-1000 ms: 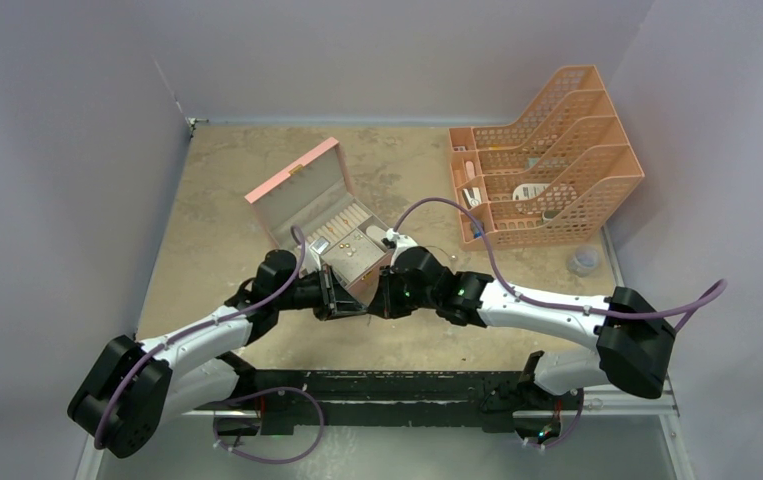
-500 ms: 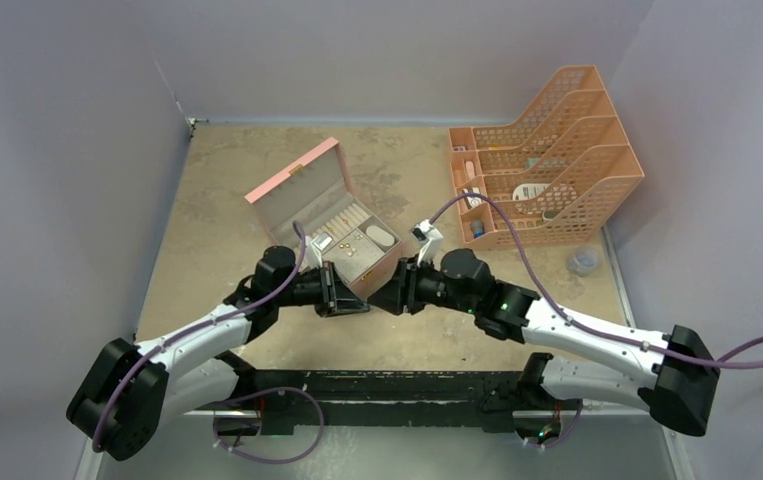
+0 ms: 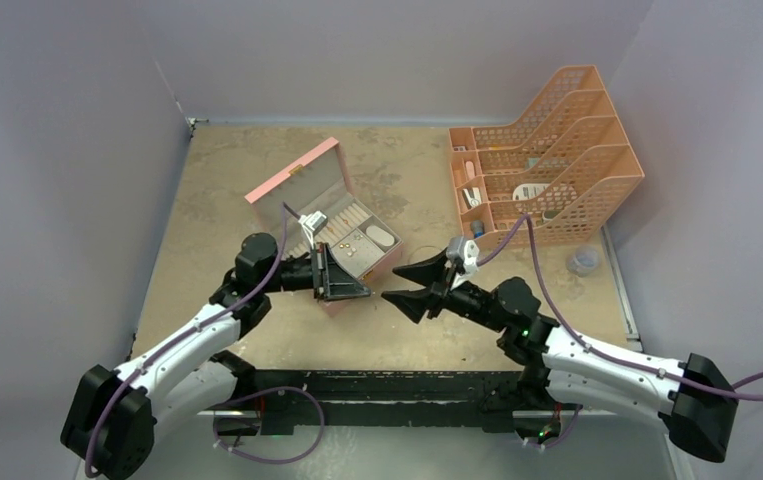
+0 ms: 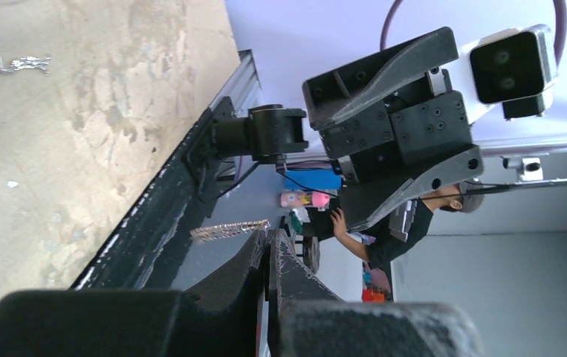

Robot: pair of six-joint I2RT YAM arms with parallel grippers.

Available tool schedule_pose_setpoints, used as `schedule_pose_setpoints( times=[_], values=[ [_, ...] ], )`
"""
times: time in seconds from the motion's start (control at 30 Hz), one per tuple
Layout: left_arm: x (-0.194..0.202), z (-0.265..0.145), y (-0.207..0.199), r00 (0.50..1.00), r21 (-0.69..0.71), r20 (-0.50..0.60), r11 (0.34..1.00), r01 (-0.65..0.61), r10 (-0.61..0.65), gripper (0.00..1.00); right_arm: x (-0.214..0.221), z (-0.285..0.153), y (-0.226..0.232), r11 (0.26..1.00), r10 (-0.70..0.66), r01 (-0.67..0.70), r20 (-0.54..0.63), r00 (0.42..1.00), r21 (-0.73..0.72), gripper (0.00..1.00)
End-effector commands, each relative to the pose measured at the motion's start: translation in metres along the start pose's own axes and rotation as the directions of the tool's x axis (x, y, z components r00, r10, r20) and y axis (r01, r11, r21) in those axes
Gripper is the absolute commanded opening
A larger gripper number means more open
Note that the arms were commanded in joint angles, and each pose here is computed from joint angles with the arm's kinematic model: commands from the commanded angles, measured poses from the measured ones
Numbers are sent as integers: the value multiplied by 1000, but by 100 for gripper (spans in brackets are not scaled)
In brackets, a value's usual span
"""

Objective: Organize the mixed jewelry
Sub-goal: Pick up the jewelry from the center of the board.

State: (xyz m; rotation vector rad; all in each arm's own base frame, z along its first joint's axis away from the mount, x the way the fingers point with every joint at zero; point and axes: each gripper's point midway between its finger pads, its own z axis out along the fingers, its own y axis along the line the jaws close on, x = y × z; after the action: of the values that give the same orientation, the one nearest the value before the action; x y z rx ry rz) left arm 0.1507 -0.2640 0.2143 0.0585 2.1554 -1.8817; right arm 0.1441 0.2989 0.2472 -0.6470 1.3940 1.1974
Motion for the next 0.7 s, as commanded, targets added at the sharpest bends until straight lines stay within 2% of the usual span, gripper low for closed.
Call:
schedule_pose_setpoints(
  times=[0.0, 0.17, 0.3, 0.67],
  values=[
    [-2, -9, -51, 999, 121, -15, 991, -50, 52, 0, -50, 15, 23, 946, -277, 300, 175, 945, -122, 59],
    [0, -15, -70, 997, 156, -24, 986, -65, 69, 0, -47, 18, 45, 888, -338, 386, 212, 917, -252, 53],
    [2, -18, -81, 996, 176, -30, 982, -74, 81, 0, -47, 18, 57, 853, -351, 414, 237, 906, -318, 53],
    [5, -21, -83, 996, 182, -36, 981, -70, 78, 0, -45, 25, 56, 832, -388, 448, 235, 891, -326, 47]
  ],
)
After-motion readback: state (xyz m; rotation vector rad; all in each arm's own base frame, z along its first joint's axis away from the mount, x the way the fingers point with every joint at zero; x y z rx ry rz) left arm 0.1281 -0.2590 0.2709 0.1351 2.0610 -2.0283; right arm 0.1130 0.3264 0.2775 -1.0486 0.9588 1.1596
